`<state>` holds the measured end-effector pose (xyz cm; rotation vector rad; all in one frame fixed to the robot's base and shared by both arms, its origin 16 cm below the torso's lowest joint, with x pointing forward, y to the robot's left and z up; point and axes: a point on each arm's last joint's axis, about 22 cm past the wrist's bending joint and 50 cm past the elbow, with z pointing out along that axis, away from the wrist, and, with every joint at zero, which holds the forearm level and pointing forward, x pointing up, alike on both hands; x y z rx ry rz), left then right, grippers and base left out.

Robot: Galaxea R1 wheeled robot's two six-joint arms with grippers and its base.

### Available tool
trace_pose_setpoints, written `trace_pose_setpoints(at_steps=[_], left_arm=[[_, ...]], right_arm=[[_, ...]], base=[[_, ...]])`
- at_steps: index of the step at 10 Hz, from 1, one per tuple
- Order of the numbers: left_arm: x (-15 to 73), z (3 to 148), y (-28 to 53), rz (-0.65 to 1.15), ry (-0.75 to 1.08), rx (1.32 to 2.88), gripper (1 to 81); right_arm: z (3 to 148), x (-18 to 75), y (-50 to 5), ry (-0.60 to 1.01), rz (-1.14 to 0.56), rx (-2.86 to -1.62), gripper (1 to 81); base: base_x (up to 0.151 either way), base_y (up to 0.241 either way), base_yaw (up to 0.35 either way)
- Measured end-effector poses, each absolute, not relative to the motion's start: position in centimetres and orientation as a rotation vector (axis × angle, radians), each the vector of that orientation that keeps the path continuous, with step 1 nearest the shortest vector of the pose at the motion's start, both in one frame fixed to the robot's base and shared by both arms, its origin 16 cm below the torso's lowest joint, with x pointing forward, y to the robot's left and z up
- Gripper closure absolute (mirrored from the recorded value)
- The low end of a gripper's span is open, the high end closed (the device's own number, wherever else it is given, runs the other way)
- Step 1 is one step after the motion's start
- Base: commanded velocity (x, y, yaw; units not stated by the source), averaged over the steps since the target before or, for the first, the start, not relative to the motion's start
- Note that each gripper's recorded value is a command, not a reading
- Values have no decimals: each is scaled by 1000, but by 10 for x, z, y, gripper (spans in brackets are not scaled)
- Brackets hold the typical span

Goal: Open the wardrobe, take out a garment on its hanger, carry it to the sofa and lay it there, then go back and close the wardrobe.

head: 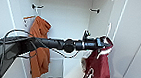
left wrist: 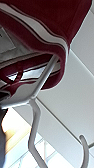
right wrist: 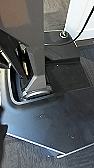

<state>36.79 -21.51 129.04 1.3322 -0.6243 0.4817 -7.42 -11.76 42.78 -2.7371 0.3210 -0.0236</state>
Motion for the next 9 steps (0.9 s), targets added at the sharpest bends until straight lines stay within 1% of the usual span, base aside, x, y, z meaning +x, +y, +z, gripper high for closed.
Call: trace_pose_setpoints(at_steps=[6, 9], left_arm=[[349, 1270, -211, 444, -617, 1298, 811], [356, 1256, -207, 444, -596, 1313, 811]], right_arm=[[428, -74, -117, 320, -27, -2737, 10], [428, -72, -118, 319, -27, -2737, 10]], base=[[-133, 0, 0], [-135, 0, 0]])
